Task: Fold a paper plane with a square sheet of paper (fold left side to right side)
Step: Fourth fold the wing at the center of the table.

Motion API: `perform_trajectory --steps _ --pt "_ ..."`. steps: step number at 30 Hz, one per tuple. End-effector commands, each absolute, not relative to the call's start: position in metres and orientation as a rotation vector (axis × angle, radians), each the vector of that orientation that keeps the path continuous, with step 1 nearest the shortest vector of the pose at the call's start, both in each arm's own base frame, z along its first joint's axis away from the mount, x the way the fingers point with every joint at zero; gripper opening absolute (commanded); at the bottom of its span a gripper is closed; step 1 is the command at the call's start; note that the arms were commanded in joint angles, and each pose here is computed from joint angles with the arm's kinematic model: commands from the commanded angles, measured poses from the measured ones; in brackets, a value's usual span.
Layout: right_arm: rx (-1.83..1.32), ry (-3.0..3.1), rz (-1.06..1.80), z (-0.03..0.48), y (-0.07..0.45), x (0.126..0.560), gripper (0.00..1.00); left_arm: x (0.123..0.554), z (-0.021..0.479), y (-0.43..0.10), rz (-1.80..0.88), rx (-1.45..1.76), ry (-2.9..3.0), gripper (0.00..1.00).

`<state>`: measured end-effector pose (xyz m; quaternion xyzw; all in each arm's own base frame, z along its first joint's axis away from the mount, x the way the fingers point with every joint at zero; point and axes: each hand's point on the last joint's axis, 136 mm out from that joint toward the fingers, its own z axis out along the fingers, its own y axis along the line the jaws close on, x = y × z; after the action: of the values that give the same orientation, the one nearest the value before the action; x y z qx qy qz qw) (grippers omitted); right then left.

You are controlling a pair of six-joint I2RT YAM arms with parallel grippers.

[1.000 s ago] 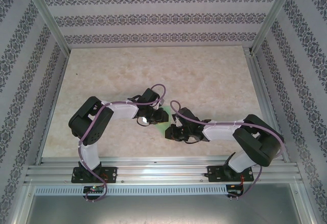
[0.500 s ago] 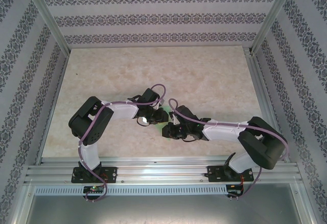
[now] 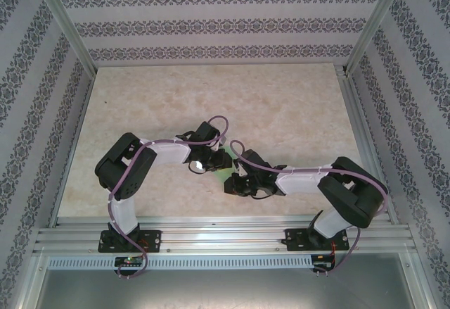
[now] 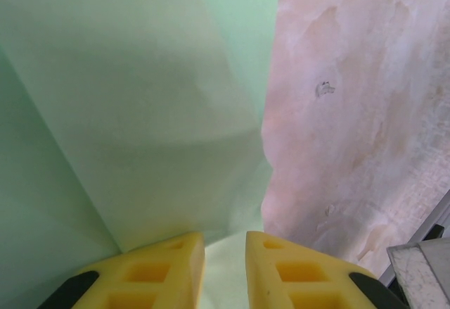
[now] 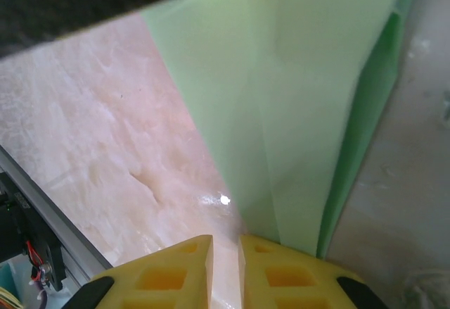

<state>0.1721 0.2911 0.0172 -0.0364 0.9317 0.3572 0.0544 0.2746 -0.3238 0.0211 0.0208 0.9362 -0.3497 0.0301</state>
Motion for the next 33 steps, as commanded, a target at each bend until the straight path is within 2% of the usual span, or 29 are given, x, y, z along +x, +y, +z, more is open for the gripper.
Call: perform_trajectory --steps 1,10,17,20,26,33 --pt "-0.075 2.824 1.105 0.014 0.284 0.169 0.18 0.274 -0.012 -0.306 -0.898 0.047 2.951 0.24" --pt "0.008 2.953 1.028 -0.021 0.26 0.144 0.17 0.283 0.012 -0.315 -0.933 0.101 2.902 0.25" --pt "0.049 3.015 0.935 -0.033 0.242 0.133 0.16 0.309 0.095 -0.311 -0.952 0.18 2.744 0.36" --pt "0.053 3.011 0.939 -0.032 0.244 0.135 0.15 0.31 0.12 -0.301 -0.971 0.183 2.681 0.37" --pt "0.076 3.006 0.948 -0.032 0.246 0.138 0.1 0.28 0.118 -0.303 -1.163 0.192 2.611 0.25" --pt "0.084 3.021 0.926 -0.035 0.244 0.136 0.06 0.254 0.09 -0.327 -1.33 0.174 2.612 0.11"
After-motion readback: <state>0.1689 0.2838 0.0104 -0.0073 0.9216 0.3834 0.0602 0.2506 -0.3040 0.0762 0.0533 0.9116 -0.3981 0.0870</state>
